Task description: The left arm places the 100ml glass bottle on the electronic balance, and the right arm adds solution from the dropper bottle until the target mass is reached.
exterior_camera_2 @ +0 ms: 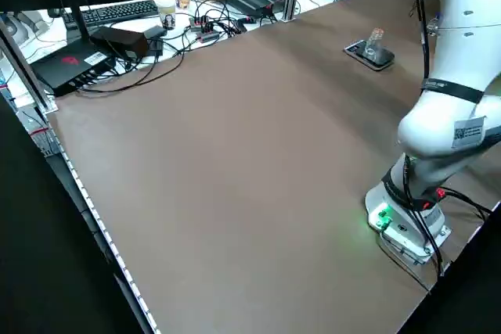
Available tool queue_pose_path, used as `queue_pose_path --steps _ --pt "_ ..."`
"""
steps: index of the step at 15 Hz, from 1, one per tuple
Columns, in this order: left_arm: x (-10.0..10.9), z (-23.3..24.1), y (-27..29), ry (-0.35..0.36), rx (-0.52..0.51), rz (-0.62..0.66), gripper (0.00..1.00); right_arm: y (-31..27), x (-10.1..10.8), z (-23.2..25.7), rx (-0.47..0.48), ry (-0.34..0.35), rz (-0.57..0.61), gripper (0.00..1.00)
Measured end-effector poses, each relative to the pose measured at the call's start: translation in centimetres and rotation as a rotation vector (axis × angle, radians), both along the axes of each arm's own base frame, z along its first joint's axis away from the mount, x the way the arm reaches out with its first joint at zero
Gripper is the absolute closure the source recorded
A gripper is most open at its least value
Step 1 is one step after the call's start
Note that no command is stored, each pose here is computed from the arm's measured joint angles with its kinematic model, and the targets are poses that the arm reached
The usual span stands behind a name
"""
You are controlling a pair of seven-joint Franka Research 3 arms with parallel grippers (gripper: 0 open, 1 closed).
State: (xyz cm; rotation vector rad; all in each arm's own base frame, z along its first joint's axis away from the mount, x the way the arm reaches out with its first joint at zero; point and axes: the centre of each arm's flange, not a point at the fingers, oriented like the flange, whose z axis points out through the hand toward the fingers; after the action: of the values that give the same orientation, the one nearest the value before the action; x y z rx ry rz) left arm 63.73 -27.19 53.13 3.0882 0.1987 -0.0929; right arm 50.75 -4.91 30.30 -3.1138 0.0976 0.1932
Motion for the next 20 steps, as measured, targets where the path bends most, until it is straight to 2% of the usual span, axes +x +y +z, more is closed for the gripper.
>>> queue_pose_path --steps 1,3,7,9,13,20 --pt "0.5 0.8 5.1 0.027 0.008 -0.043 0.0 -0.1 0.1 0.4 0.001 0.011 -0.001 0.85" --pt "0.5 1.0 10.3 0.051 0.008 -0.087 0.0 -0.2 0.6 1.1 0.003 0.018 -0.003 0.85" --pt "-0.8 0.5 17.3 0.094 0.006 -0.133 0.0 -0.3 1.1 2.4 0.004 0.027 -0.004 0.85" --pt "-1.5 0.2 18.2 0.102 0.005 -0.149 0.0 -0.3 1.5 3.5 0.006 0.04 -0.003 0.85" --pt "-2.3 -0.8 17.9 0.021 0.017 -0.156 0.0 -0.4 2.2 6.1 0.009 0.057 -0.002 0.85" --pt "-3.7 0.9 19.5 -0.019 0.018 -0.211 0.0 -0.4 2.2 7.8 0.013 0.085 0.0 0.85"
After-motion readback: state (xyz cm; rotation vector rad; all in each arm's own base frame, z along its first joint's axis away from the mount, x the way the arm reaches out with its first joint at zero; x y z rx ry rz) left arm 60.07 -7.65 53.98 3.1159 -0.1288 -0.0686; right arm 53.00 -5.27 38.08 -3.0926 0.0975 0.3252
